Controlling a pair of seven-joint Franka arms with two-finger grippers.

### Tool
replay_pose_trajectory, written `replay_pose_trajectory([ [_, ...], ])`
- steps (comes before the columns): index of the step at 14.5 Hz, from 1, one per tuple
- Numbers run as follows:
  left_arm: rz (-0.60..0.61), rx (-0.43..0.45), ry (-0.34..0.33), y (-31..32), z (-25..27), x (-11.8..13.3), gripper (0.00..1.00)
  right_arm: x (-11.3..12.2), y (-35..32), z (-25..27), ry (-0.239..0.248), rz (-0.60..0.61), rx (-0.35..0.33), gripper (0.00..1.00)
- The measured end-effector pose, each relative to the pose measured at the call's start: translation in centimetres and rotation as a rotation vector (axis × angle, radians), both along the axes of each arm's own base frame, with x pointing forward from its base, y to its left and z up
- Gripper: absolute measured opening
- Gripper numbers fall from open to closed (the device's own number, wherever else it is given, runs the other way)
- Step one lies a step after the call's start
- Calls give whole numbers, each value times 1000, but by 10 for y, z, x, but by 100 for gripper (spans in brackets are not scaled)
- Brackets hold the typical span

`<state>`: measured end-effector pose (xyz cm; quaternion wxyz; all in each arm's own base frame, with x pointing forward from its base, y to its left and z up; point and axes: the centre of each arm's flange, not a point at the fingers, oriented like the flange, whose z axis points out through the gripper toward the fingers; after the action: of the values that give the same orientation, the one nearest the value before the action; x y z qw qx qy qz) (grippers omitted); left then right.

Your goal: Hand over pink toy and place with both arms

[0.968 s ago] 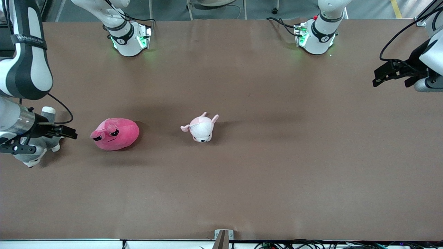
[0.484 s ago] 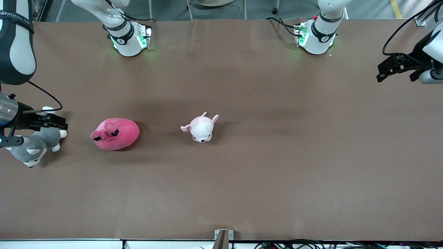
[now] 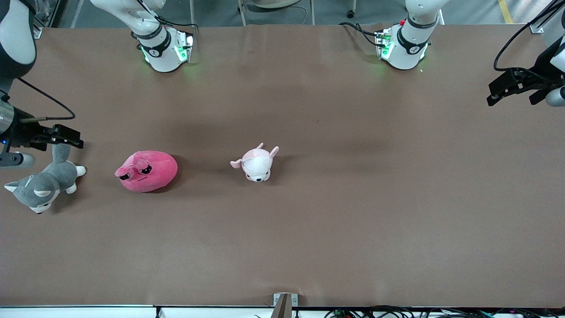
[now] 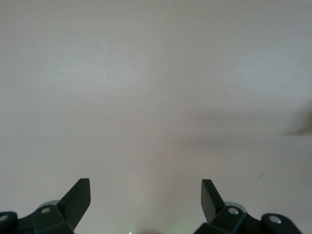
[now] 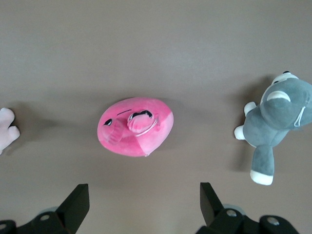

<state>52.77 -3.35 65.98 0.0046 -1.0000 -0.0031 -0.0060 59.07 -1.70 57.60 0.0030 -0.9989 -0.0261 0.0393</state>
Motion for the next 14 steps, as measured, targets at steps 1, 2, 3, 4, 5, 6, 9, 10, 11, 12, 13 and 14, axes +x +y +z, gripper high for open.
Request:
replay_pose_trajectory([
  [1, 1, -1, 0, 1, 0, 0, 100, -4, 4, 7, -5, 2, 0, 100],
  [2, 4, -3, -1, 3, 0, 1, 100, -7, 8, 14, -14, 2, -1, 100],
  [3, 8, -7, -5, 6, 1, 3, 100, -8, 10, 19, -23, 3, -1, 100],
  [4, 14, -14, -11, 11, 4, 6, 100, -9, 10, 24, -29, 3, -1, 100],
  [5, 19, -23, -17, 17, 6, 10, 100, -11, 11, 28, -27, 3, -1, 100],
  [6, 23, -32, -21, 22, 7, 14, 100, -12, 10, 33, -28, 2, -1, 100],
  [9, 25, -50, -17, 29, 3, 21, 100, -12, 10, 44, -48, 1, -1, 100],
  [10, 24, -52, -15, 29, 2, 22, 100, -11, 9, 49, -58, 0, -2, 100],
  [11, 24, -53, -14, 30, 2, 23, 100, -11, 8, 54, -69, -2, -2, 100],
  [12, 28, -53, -14, 32, 2, 23, 100, -11, 7, 58, -76, -4, -3, 100],
  [13, 34, -53, -14, 35, 2, 23, 100, -11, 6, 59, -79, -7, -3, 100],
  [14, 39, -52, -14, 38, 2, 23, 100, -12, 5, 59, -74, -9, -3, 100],
])
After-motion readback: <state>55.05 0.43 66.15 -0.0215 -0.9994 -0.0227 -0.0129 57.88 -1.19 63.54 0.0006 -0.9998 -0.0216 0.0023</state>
